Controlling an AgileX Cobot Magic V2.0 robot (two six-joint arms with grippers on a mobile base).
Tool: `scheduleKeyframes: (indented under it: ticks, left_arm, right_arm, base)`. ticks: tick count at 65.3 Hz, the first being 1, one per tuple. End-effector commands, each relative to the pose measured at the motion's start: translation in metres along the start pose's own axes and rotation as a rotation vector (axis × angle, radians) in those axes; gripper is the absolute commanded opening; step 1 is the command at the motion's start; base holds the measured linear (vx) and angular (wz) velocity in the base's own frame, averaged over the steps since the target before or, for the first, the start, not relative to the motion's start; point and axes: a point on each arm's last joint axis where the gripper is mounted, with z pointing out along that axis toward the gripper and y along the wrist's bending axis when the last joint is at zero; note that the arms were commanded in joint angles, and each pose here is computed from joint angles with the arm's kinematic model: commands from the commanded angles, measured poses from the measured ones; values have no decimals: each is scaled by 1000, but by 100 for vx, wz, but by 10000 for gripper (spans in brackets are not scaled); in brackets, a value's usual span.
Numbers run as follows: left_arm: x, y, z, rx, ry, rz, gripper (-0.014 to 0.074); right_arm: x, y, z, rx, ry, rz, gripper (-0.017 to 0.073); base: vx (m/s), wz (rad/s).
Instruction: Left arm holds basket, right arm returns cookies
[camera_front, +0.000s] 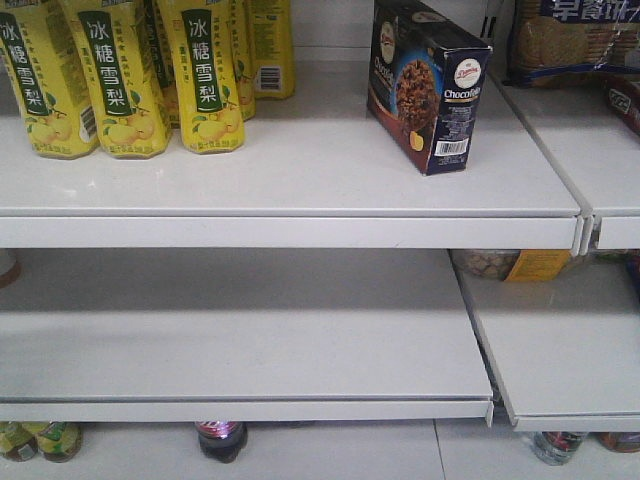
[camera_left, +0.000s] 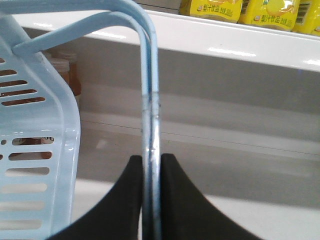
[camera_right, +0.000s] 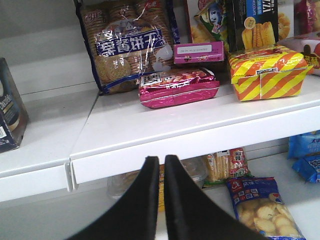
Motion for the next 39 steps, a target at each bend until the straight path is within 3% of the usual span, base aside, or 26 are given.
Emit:
scheduleKeyframes:
  ticks: [1, 39]
  left_arm:
    - [-19, -3, -4, 19, -140, 43, 0]
    - [-19, -3, -4, 19, -139, 43, 0]
  right_arm:
    - [-11, 3, 0, -23, -61, -34, -10]
    - [-11, 3, 0, -23, -61, -34, -10]
  base:
    - [0, 0]
    - [0, 0]
